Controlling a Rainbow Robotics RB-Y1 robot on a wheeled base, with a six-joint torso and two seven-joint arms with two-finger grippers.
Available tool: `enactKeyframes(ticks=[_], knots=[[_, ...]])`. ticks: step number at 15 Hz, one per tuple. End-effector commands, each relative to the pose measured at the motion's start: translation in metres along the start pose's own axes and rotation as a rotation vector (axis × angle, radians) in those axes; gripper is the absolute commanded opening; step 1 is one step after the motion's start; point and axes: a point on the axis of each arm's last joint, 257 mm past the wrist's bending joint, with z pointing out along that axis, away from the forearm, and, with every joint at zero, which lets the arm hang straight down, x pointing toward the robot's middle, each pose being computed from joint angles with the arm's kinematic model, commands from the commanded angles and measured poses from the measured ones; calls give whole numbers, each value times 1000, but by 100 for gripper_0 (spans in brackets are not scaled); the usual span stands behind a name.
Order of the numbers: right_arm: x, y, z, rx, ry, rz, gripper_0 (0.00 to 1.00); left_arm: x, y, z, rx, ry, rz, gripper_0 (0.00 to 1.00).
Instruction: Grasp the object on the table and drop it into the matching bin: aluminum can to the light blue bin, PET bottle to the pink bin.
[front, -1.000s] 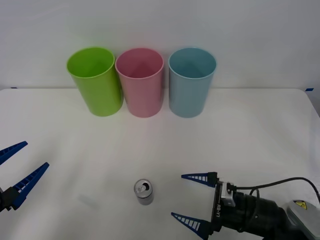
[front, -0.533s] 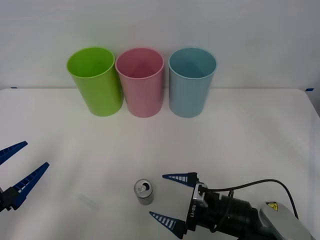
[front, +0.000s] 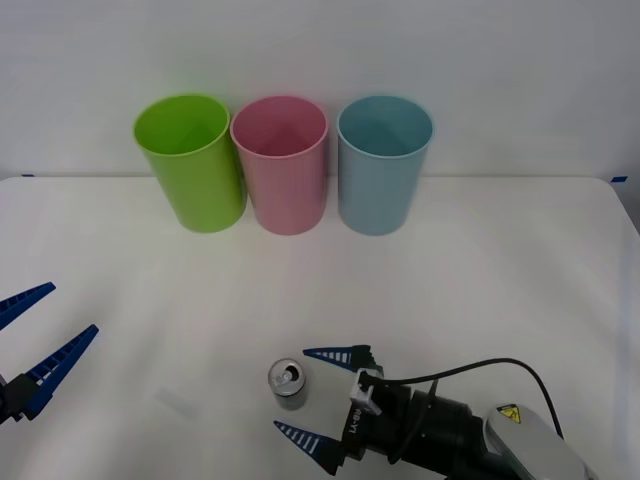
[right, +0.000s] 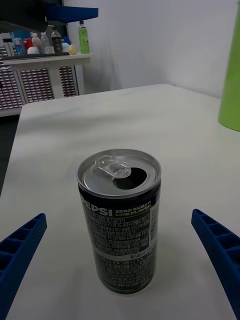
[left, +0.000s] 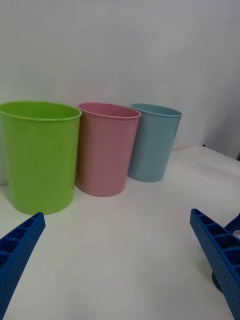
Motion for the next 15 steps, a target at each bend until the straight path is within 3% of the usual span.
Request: enactKeyframes(ticks=[1,7,15], knots=[[1,0,9,7,12,-10,100,0,0,0,0,0,0,100],[6,3,33,-20,22,-3,100,0,0,0,0,0,0,100],[6,-1,36,-5,26,-12,100,0,0,0,0,0,0,100]])
